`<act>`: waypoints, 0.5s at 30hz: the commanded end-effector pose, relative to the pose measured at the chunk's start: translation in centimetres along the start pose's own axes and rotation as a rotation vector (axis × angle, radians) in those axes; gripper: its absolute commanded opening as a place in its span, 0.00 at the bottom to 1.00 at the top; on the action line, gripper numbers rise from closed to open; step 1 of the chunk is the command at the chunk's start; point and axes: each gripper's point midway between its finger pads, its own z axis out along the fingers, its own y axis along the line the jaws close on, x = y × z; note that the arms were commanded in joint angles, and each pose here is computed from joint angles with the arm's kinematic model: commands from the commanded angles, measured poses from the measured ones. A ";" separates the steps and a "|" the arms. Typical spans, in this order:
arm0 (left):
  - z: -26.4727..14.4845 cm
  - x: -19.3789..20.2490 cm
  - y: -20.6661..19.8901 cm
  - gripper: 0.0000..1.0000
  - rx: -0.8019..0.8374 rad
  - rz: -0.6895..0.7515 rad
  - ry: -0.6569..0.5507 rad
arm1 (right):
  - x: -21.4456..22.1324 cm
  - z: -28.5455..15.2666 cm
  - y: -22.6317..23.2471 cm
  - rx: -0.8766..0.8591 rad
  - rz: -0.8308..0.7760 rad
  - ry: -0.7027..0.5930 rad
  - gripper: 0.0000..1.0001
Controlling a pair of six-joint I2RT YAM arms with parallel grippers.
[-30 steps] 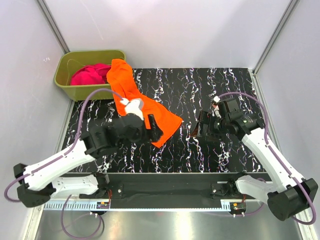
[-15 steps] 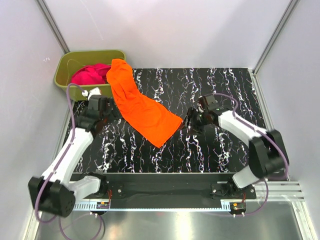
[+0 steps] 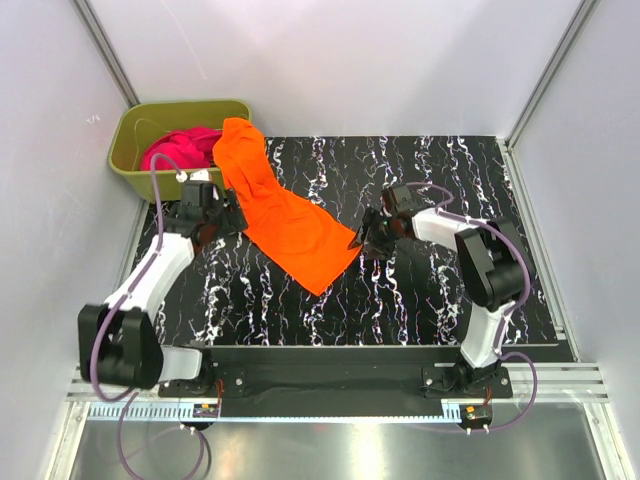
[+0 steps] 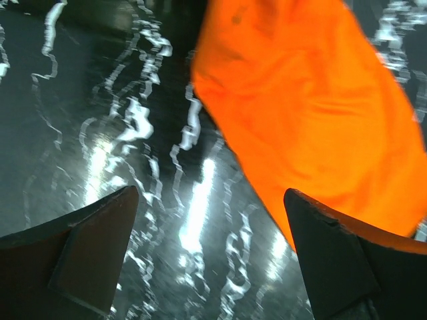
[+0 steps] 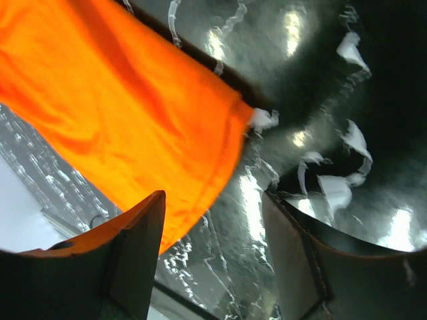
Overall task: Fold and stack the t-shirts
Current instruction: Move the tshirt to the center of the board
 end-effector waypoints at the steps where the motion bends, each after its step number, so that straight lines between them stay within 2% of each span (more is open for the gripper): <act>1: 2.0 -3.3 -0.1 0.98 0.012 0.048 -0.083 | -2.3 0.9 0.4 -0.003 -0.065 -0.049 0.67; 9: 7.3 -6.6 -1.5 0.86 0.085 0.119 -0.201 | -3.4 2.7 0.2 0.017 -0.064 -0.045 0.63; 13: 9.5 -7.9 -2.2 0.77 0.110 0.128 -0.254 | -4.4 3.4 0.6 0.021 -0.053 -0.063 0.55; 15: 10.8 -8.2 -2.2 0.74 0.106 0.125 -0.267 | -4.7 3.8 0.5 0.027 -0.040 -0.067 0.43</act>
